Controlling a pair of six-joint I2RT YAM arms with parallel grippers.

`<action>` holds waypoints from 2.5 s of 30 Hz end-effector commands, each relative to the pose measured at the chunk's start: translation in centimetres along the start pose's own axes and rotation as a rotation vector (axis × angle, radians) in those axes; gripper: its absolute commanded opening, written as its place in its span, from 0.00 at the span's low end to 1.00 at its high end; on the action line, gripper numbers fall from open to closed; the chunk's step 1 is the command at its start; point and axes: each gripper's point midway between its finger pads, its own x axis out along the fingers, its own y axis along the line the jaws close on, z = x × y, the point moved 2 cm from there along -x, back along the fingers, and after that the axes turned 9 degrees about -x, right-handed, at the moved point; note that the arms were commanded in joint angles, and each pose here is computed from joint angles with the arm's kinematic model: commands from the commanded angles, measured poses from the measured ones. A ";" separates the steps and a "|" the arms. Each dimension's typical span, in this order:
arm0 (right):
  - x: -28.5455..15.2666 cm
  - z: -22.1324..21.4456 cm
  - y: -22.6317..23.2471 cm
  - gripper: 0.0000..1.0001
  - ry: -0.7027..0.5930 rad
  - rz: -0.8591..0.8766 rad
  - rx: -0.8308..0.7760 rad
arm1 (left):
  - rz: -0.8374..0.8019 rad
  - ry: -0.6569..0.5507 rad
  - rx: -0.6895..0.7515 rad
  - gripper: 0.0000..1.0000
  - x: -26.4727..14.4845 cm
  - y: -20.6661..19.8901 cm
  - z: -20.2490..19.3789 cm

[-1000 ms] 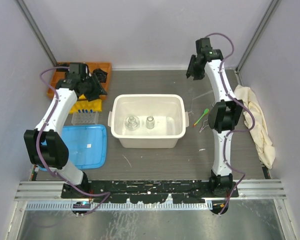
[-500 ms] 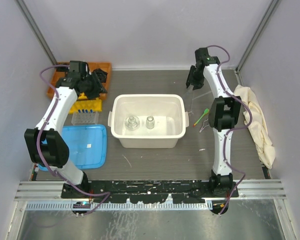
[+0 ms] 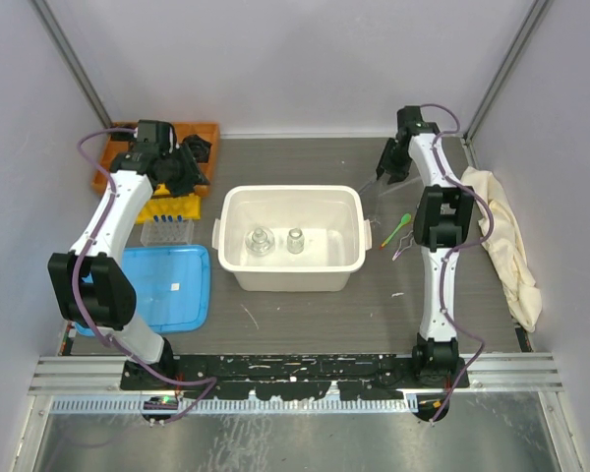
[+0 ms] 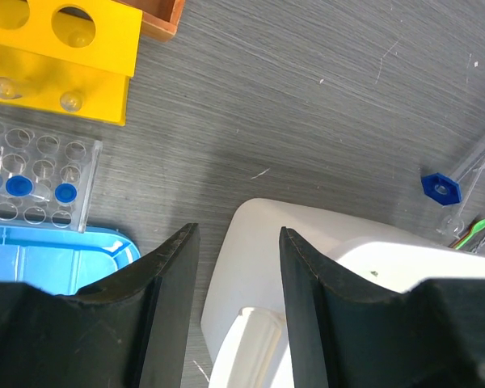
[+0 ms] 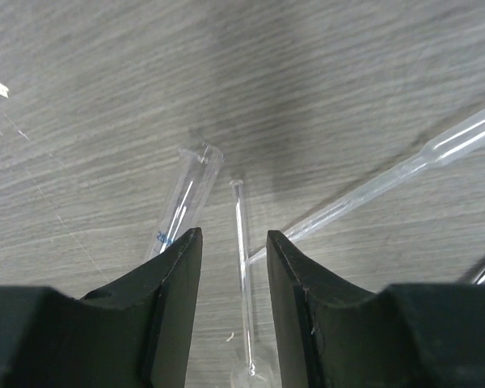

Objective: Organize the chemistry lab equipment
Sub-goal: Pick up the chemistry item at the center of the board.

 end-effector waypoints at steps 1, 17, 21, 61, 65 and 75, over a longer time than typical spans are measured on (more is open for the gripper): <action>-1.9 4.3 0.5 0.44 -0.150 0.073 0.015 | -0.018 -0.052 0.009 0.46 -0.8 -1.1 1.2; 0.4 5.0 2.4 0.46 -0.165 0.207 0.045 | 0.002 -0.043 0.006 0.46 0.5 -1.0 1.5; 0.9 4.8 2.3 0.46 -0.158 0.202 0.044 | 0.002 -0.043 0.006 0.46 0.9 -1.1 1.6; -3.2 5.4 3.7 0.30 -0.210 0.183 -0.002 | 0.003 -0.019 0.007 0.46 2.1 -1.3 1.2; -8.4 7.9 4.8 0.31 -0.346 0.179 -0.048 | -0.003 -0.013 0.010 0.46 2.1 -1.3 1.1; -18.0 9.6 7.1 0.31 -0.591 0.012 -0.210 | -0.037 -0.013 0.016 0.46 1.7 -1.6 0.6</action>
